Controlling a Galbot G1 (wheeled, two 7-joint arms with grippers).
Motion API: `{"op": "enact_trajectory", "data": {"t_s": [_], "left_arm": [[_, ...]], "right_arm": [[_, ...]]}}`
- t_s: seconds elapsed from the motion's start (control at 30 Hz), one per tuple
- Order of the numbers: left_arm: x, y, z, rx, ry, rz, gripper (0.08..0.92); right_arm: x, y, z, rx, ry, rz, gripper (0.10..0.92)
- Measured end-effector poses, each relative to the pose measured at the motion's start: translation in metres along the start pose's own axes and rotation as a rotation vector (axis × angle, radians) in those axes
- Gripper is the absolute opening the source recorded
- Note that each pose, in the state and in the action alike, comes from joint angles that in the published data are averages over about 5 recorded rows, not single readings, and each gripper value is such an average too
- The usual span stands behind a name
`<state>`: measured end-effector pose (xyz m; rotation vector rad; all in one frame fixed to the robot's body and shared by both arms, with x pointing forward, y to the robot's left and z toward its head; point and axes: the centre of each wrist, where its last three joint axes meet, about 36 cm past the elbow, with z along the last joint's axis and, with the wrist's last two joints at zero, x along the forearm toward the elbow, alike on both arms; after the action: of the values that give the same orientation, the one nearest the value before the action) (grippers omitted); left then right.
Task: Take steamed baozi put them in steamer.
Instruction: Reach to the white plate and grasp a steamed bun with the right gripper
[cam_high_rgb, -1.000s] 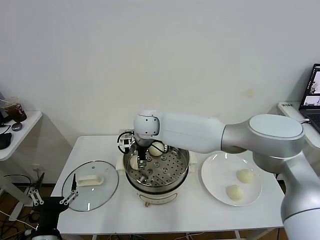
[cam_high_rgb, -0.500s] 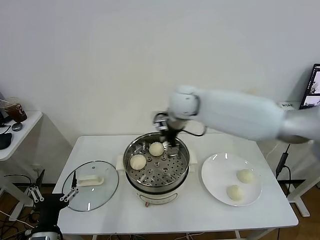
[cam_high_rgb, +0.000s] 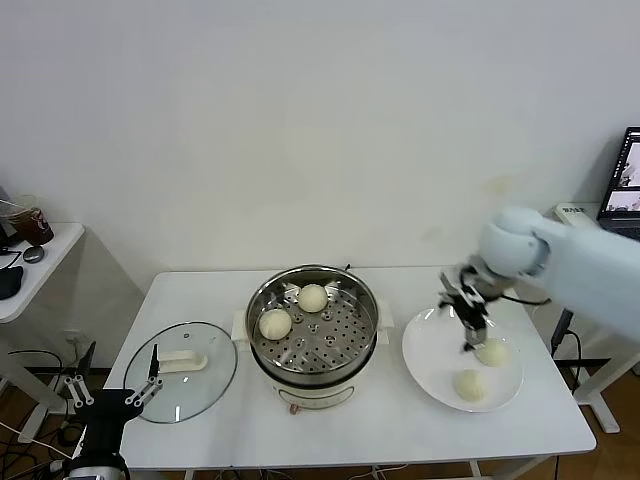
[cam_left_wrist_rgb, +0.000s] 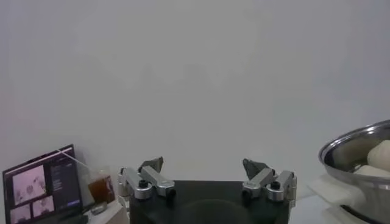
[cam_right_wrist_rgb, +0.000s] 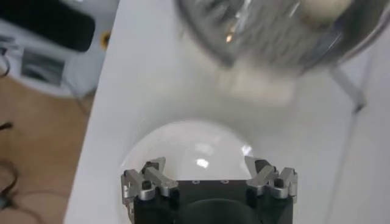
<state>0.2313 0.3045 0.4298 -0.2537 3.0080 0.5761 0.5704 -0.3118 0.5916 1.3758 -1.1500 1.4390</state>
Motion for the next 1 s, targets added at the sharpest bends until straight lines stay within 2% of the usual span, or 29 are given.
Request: {"op": "enact_trajectory", "data": {"t_s": [0.53, 1.0], "left_arm": [[0.007, 0.002, 0.001, -0.01, 0.015, -0.007, 0.823], [0.008, 0.004, 0.003, -0.02, 0.021, -0.015, 0.823]], "right_arm": [[-0.084, 0.033, 0.043, -0.06, 0.028, -0.017, 0.823], [-0.127, 0.035, 0.048, -0.099, 0.02, 0.003, 0.812]]}}
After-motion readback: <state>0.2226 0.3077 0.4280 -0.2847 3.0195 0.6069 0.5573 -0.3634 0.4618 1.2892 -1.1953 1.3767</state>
